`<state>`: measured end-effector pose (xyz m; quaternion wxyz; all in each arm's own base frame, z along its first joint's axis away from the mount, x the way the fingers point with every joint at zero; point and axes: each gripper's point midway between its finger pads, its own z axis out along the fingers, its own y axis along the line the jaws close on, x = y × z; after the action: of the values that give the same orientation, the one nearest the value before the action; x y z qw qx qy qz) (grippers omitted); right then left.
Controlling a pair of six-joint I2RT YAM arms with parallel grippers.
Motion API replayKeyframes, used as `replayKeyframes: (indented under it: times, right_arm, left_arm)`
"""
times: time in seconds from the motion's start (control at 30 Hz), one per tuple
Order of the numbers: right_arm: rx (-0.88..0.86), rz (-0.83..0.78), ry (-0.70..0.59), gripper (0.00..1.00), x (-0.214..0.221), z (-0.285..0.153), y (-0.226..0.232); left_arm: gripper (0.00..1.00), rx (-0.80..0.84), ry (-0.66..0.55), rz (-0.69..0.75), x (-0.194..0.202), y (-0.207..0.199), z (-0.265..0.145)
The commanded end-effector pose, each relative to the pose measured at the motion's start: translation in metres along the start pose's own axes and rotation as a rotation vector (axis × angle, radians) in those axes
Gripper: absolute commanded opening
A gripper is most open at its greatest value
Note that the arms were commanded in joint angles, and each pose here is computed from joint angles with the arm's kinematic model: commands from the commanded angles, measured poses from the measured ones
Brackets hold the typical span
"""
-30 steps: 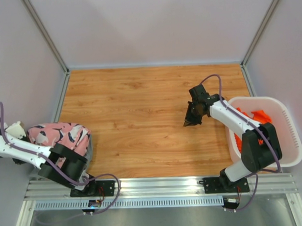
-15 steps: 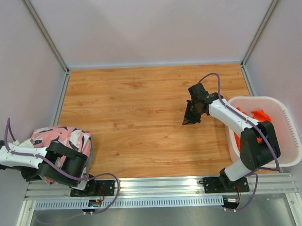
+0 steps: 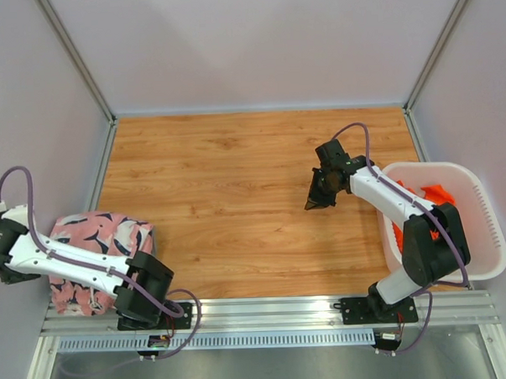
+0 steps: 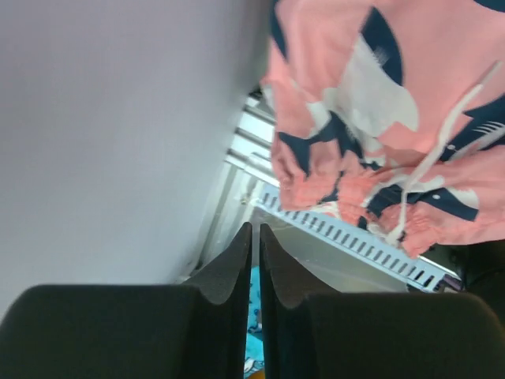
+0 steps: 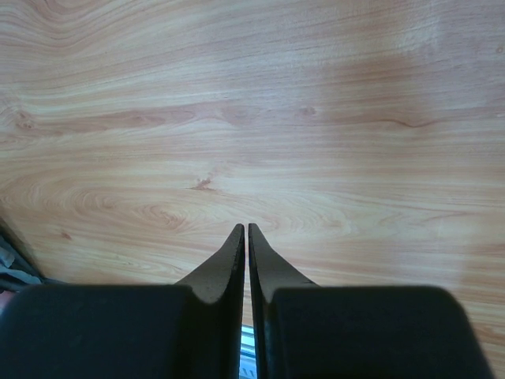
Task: Fold and stack the mixed laundry pile
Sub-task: Place the shorts at the corner of the board.
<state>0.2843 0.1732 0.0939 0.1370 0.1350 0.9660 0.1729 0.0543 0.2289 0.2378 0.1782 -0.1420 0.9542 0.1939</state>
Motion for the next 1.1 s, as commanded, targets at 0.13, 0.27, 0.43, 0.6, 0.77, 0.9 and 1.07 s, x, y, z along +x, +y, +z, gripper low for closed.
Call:
replayKeyframes:
  times: [0.13, 0.27, 0.43, 0.6, 0.77, 0.9, 1.07]
  right_arm:
    - [-0.054, -0.005, -0.038, 0.05, -0.014, -0.01, 0.017]
    - [-0.047, -0.007, -0.045, 0.05, -0.017, -0.012, 0.017]
    - [-0.045, -0.006, -0.039, 0.05, -0.018, -0.011, 0.018]
    - [-0.033, -0.007, -0.053, 0.05, -0.019, -0.016, 0.016]
    - [-0.017, -0.013, -0.064, 0.05, -0.019, -0.017, 0.012]
    - [-0.019, -0.012, -0.066, 0.05, -0.02, -0.017, 0.013]
    - [0.003, -0.021, -0.099, 0.05, -0.025, -0.025, 0.009]
  left_arm:
    - [0.1, 0.29, 0.142, -0.069, 0.032, -0.057, 0.053]
    - [0.06, 0.192, 0.194, -0.071, 0.05, -0.04, 0.101]
    - [0.06, 0.16, 0.153, -0.106, 0.038, -0.033, 0.133]
    - [0.09, 0.095, 0.15, -0.09, 0.038, -0.02, 0.158]
    - [0.12, 0.162, 0.11, -0.055, 0.029, -0.037, 0.134]
    - [0.17, 0.302, -0.047, 0.048, -0.006, -0.09, 0.087]
    - [0.18, 0.482, -0.073, 0.061, -0.035, -0.144, 0.049]
